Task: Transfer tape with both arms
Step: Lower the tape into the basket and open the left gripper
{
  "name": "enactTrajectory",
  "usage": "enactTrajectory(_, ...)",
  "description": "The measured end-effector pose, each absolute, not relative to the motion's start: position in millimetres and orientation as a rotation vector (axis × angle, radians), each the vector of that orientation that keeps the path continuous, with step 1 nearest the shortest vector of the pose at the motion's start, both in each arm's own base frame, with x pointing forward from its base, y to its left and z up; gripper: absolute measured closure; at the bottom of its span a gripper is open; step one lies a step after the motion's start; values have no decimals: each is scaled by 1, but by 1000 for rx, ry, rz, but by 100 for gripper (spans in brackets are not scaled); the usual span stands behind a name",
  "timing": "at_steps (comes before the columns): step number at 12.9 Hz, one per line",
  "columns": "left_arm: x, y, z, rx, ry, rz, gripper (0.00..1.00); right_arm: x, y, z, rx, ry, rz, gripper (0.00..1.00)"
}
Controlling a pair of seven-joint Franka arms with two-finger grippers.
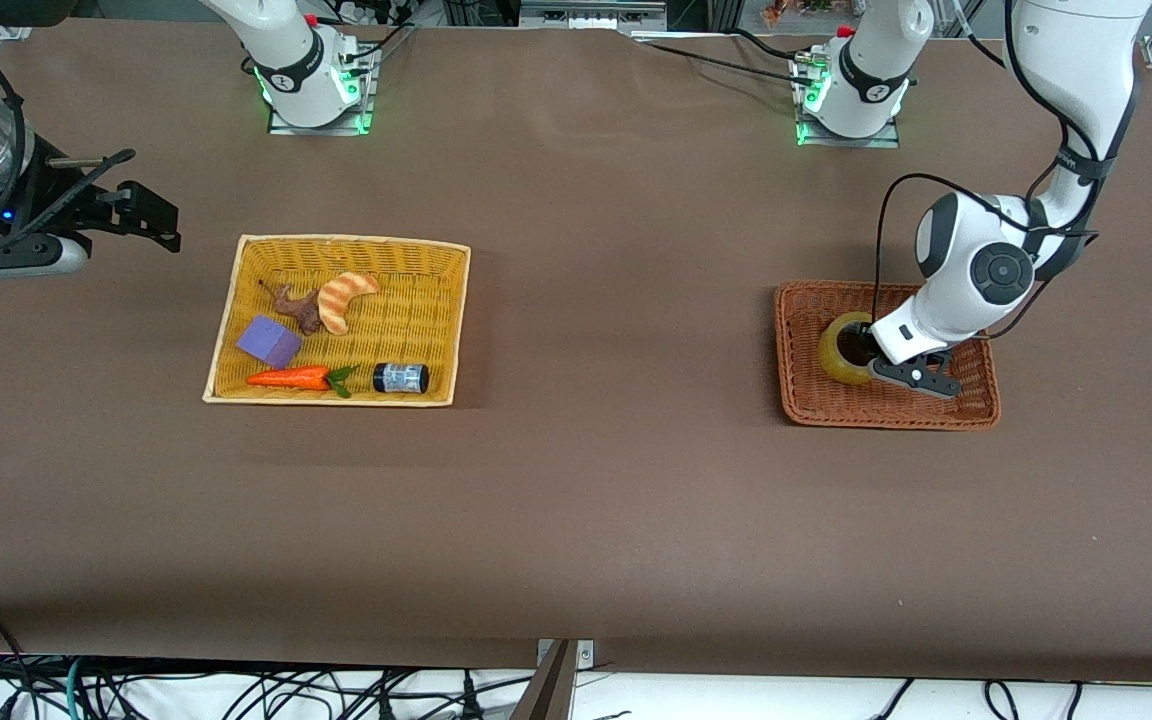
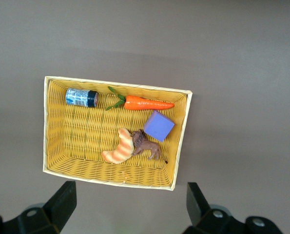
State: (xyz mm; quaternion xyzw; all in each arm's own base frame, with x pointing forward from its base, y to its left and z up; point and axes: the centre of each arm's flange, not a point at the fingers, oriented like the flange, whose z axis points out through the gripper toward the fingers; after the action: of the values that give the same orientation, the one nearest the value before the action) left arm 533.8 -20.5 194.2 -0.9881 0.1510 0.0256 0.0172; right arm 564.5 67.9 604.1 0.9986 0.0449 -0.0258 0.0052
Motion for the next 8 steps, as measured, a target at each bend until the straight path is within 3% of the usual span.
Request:
enactTrajectory(2,536,-19,197,-3070,466,73,78,565,68,604,3127,140,-81,0)
enactTrajectory(3,540,-17,201,-3068,460,79,71,565,68,604,3127,140,-81,0)
enactTrajectory(8,582,-15,271,-3128,344,266,24,565,67,605,3128,139,-76,0)
